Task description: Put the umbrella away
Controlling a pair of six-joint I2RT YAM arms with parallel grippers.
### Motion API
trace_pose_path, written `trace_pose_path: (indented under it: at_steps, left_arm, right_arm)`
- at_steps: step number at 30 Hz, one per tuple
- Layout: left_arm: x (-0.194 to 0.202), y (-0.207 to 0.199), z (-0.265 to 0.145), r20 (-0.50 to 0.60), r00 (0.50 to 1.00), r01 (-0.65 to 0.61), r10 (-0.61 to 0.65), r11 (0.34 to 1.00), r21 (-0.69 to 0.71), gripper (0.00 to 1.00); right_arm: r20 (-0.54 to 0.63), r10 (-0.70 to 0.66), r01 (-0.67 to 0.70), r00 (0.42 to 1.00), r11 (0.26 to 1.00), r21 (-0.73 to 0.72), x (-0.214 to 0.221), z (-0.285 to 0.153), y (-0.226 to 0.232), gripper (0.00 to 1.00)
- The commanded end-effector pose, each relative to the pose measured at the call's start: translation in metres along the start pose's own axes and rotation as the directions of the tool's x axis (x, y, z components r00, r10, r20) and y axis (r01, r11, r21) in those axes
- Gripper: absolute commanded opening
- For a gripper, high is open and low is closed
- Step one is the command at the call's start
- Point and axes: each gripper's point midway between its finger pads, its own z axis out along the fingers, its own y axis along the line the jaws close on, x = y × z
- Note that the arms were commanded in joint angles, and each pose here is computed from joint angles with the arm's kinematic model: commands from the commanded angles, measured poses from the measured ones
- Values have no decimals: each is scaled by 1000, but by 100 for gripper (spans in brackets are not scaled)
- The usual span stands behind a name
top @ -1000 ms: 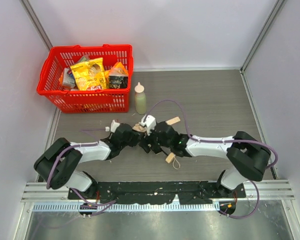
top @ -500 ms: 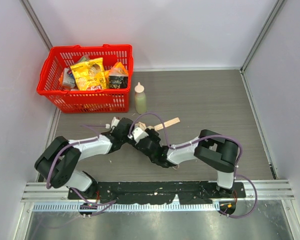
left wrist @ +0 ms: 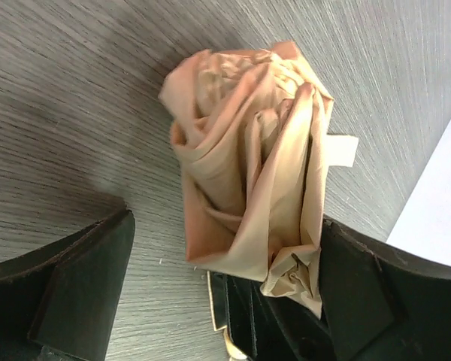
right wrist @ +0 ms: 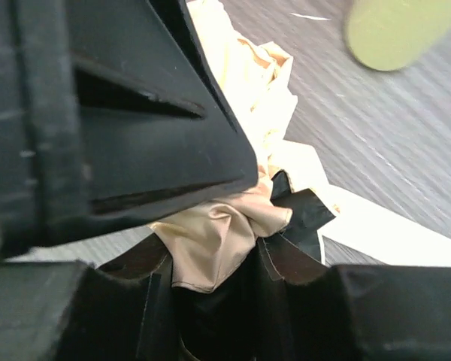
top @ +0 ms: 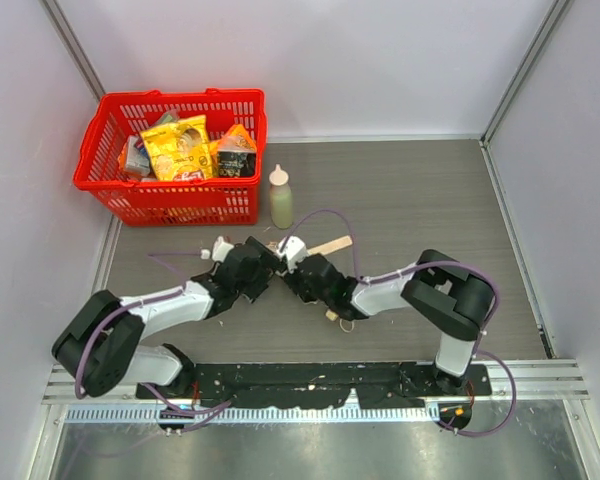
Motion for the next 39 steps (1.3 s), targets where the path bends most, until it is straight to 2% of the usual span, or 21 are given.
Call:
trace_pose_path:
  at_steps: [1, 7, 9, 10, 12, 14, 16, 17, 18, 19, 20, 21, 22, 23, 24, 27, 29, 31, 39]
  left_arm:
    - [19, 71, 0, -90, 987, -151, 136, 969, -197, 100]
    - [20, 87, 19, -96, 981, -190, 171, 947, -260, 100]
    - [14, 95, 20, -71, 977, -214, 202, 935, -284, 93]
    - [12, 97, 22, -57, 976, -219, 212, 935, -278, 87]
    - [12, 104, 22, -57, 974, -227, 220, 934, -277, 64]
    - [16, 108, 21, -68, 976, -218, 208, 940, -263, 38]
    - [21, 110, 20, -82, 978, -206, 191, 948, -245, 23]
    - [23, 113, 21, -90, 979, -200, 183, 948, -247, 12]
    - [26, 114, 21, -102, 979, -197, 177, 949, -246, 3]
    - [28, 115, 21, -113, 979, -192, 169, 950, -248, 0]
    - [31, 117, 21, -125, 978, -193, 166, 949, -250, 0]
    - [32, 118, 21, -135, 978, -187, 158, 950, -250, 0]
    - [34, 118, 22, -138, 979, -181, 150, 952, -247, 0]
    - [36, 119, 22, -147, 979, -175, 142, 954, -244, 0]
    - [38, 119, 21, -150, 980, -165, 131, 956, -244, 0]
    - [42, 118, 20, -169, 979, -154, 114, 958, -241, 0]
    - [42, 116, 20, -174, 979, -147, 107, 960, -238, 0]
    - [42, 114, 19, -176, 979, -147, 107, 960, -239, 0]
    - [43, 110, 18, -186, 977, -143, 99, 961, -239, 0]
  right_arm:
    - [-315, 130, -247, 940, 896, -370, 90, -28, 51, 1]
    - [-356, 250, -414, 901, 743, -526, 85, -34, 59, 1]
    - [-371, 312, -477, 875, 685, -551, 81, -34, 57, 1]
    - [-382, 337, -507, 860, 645, -572, 75, -36, 60, 1]
    - [-399, 347, -526, 849, 635, -566, 74, -36, 58, 1]
    - [-408, 345, -528, 845, 662, -532, 76, -34, 54, 1]
    - [-422, 350, -532, 836, 705, -469, 77, -30, 44, 2]
    - [-405, 357, -522, 842, 731, -440, 71, -28, 38, 6]
    - [-411, 362, -523, 837, 750, -405, 72, -29, 34, 17]
    - [-386, 370, -509, 845, 778, -369, 64, -28, 27, 21]
    - [-401, 369, -511, 838, 789, -341, 64, -30, 23, 34]
    - [-366, 372, -483, 853, 827, -286, 56, -28, 13, 52]
    - [-394, 361, -476, 845, 845, -245, 61, -31, 9, 67]
    - [-352, 336, -424, 873, 881, -211, 51, -32, -2, 70]
    - [-358, 310, -390, 881, 903, -178, 51, -36, -6, 73]
    - [-234, 156, -176, 960, 982, -68, 19, -47, -21, 77]
    - [-184, 81, -91, 980, 995, -47, 2, -52, -19, 79]
    - [-165, 44, -49, 985, 998, -26, -10, -50, -16, 79]
    - [-182, -97, 112, 978, 991, 78, -4, -15, -10, 80]
